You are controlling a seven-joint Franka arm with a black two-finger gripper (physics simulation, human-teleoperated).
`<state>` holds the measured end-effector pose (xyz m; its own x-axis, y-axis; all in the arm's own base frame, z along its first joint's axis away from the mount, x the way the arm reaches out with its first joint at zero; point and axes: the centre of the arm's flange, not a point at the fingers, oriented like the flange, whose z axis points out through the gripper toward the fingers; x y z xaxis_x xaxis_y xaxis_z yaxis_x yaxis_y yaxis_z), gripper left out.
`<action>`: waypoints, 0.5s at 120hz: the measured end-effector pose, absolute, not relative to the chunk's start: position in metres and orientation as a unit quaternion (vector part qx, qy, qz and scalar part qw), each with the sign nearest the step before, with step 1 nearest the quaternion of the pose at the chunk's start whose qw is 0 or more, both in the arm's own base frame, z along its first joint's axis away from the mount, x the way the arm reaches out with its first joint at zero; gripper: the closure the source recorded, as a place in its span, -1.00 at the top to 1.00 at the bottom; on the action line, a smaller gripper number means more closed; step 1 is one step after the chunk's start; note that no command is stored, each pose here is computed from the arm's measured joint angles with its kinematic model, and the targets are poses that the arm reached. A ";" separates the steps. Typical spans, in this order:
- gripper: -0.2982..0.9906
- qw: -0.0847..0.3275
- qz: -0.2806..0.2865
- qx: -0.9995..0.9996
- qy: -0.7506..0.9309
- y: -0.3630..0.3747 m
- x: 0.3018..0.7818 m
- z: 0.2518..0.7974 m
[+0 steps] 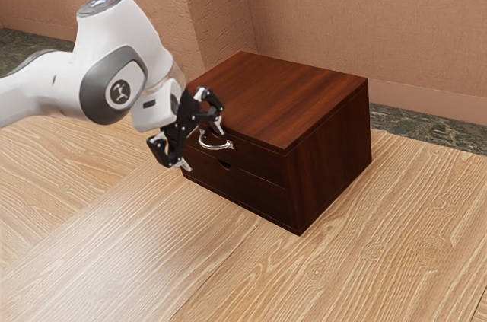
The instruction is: Pull the drawer handle with one arm to open the drawer
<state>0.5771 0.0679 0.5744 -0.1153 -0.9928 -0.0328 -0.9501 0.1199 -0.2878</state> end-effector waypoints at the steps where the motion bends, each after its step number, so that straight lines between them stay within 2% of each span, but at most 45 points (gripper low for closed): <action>1: 0.55 0.109 -0.098 -0.656 0.740 0.068 0.577 0.574; 32: 0.54 0.111 -0.099 -0.672 0.725 0.102 0.559 0.569; 60: 0.54 0.116 -0.101 -0.663 0.732 0.094 0.562 0.567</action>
<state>0.5617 0.0941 0.5668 -0.0931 -0.9950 -0.0350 -0.9482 0.0993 -0.3017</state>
